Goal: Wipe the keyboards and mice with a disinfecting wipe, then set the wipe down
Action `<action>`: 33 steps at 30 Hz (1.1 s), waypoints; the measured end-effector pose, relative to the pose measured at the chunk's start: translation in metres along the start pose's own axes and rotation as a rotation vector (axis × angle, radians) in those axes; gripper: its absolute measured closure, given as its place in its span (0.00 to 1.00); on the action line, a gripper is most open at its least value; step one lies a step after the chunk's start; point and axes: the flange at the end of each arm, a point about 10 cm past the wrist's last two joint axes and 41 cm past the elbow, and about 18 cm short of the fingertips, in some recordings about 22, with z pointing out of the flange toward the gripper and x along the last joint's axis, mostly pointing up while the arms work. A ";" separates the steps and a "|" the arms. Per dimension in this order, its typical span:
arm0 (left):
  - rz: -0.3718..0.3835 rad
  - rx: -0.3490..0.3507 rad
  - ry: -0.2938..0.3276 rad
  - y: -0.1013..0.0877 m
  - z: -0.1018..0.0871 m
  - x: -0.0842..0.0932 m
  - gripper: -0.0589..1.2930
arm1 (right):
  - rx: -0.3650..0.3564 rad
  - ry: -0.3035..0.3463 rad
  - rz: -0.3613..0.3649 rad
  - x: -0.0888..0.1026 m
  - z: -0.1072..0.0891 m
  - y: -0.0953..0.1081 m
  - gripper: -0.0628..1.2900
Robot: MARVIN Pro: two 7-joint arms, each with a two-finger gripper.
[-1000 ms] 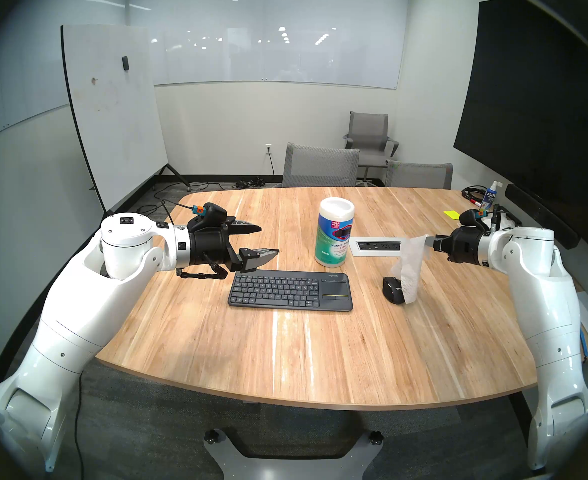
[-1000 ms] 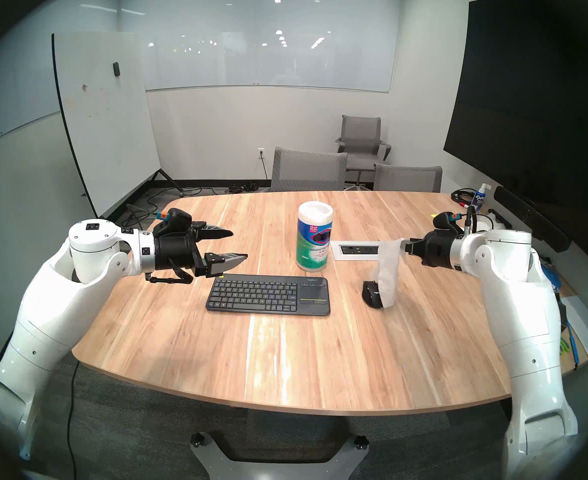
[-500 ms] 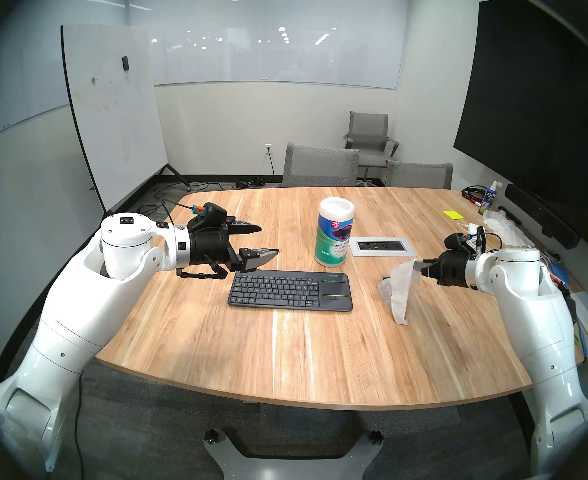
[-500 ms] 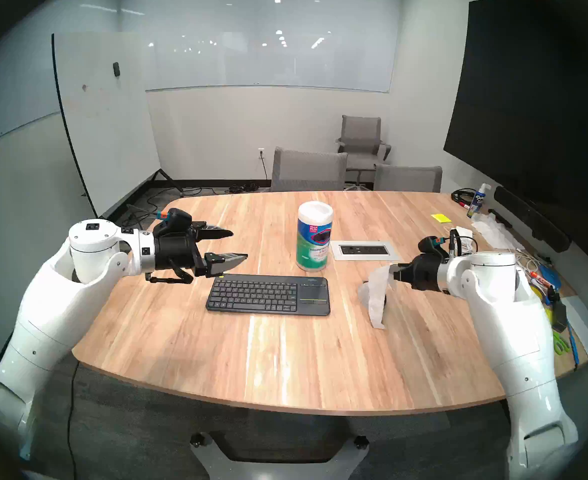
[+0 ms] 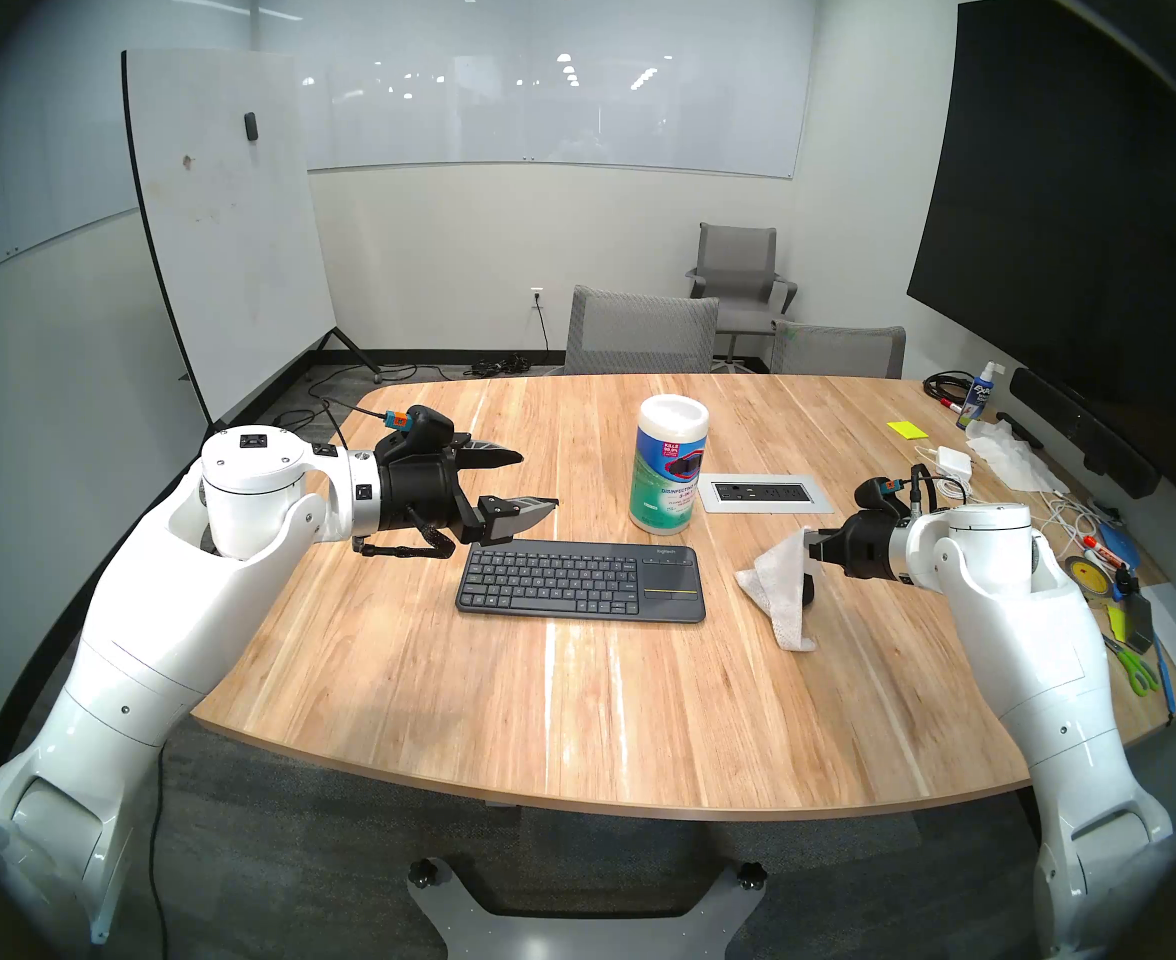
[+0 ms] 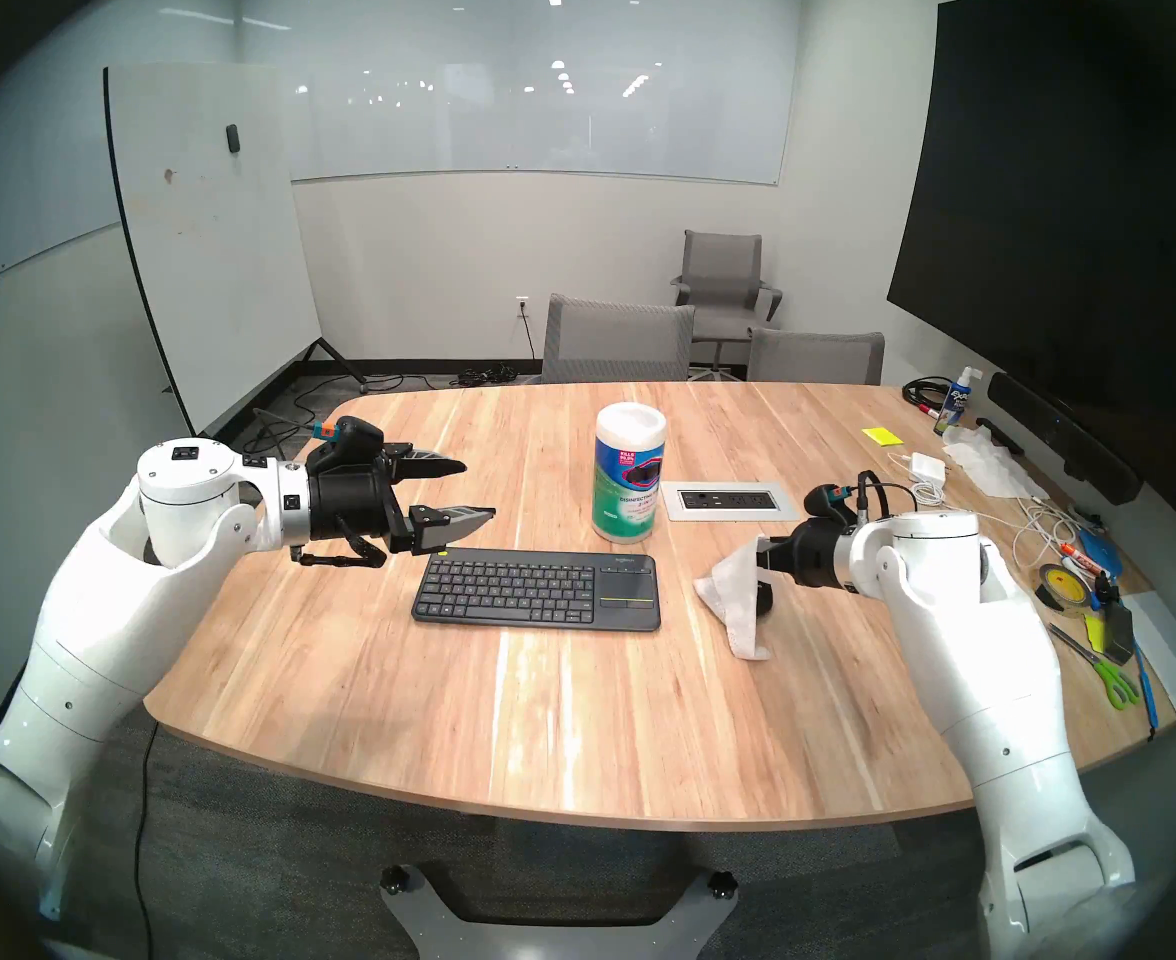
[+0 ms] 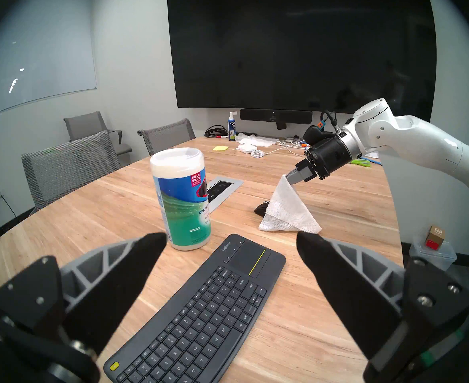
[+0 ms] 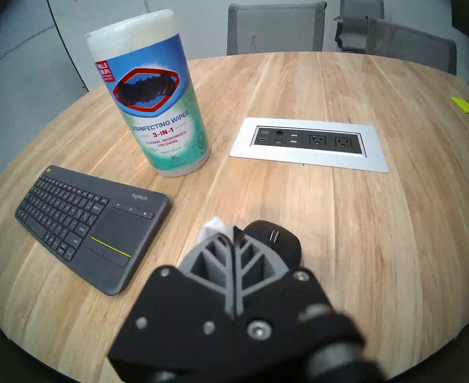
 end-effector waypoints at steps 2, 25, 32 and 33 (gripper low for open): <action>0.000 0.000 0.000 0.000 0.000 0.000 0.02 | -0.011 0.000 -0.003 0.003 0.003 -0.002 0.97; 0.000 0.000 0.000 0.000 0.000 0.000 0.02 | -0.173 -0.023 0.066 0.012 0.019 0.038 0.97; 0.000 0.000 0.000 0.000 0.000 0.000 0.02 | -0.191 -0.014 0.075 0.014 0.017 0.051 0.97; 0.000 0.000 0.000 0.000 0.000 0.000 0.02 | -0.191 -0.012 0.076 0.014 0.016 0.053 0.97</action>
